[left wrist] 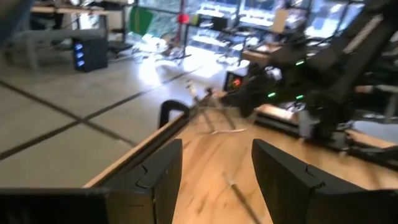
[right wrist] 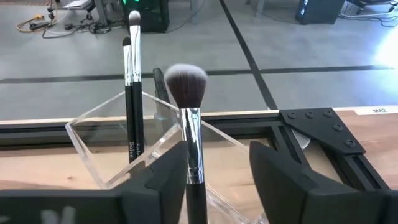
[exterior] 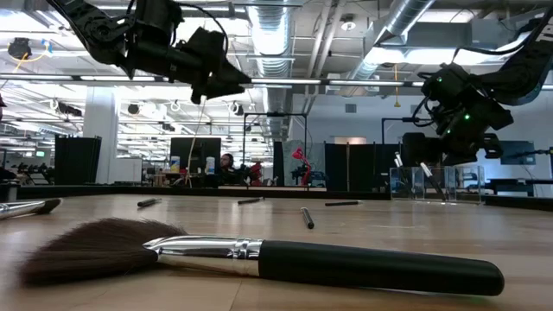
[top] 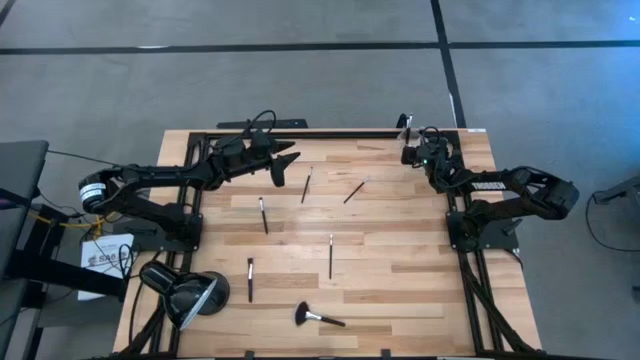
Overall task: Put items in baskets/containers
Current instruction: Put the black eyeshadow brush into the transparent organizer
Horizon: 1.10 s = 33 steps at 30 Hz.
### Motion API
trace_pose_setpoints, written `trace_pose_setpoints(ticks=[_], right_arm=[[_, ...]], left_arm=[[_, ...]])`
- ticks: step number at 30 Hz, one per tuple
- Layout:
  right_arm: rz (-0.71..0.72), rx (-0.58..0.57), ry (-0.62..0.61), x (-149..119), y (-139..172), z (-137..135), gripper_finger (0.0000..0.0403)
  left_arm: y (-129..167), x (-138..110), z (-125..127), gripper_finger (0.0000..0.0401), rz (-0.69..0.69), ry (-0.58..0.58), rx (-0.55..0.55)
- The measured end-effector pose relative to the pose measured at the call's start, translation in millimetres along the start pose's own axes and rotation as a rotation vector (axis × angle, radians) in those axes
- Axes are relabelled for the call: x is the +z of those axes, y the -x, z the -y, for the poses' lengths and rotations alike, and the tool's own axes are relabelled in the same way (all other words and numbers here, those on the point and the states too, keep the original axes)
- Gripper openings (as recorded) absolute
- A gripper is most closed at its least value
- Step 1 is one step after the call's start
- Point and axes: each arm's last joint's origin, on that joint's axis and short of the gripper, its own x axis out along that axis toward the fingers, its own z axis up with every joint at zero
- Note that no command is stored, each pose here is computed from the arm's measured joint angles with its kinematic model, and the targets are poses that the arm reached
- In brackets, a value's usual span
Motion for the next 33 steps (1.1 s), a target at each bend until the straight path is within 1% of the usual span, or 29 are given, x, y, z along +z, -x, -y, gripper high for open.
trace_pose_setpoints(ticks=[6,12,18,25,28,33], right_arm=[[0.051,0.036,-0.031,11,8,1,0.0201],[0.166,0.149,-0.002,30,32,-2,0.0206],[0.283,0.283,0.012,52,62,-8,0.0192],[0.346,0.477,0.072,71,91,-27,0.0166],[0.354,0.531,0.093,76,101,-37,0.0155],[0.356,0.593,0.165,80,114,-52,0.0139]], left_arm=[[0,-6,-4,0.019,-0.08,0.004,0.058],[-3,-7,1,0.019,-0.191,-0.004,0.119],[-3,-10,6,0.019,-0.212,0.003,0.121],[-3,-13,5,0.019,-0.229,0.008,0.17],[-10,-21,4,0.019,-0.253,0.024,0.175],[-32,-43,2,0.019,-0.353,0.018,0.185]])
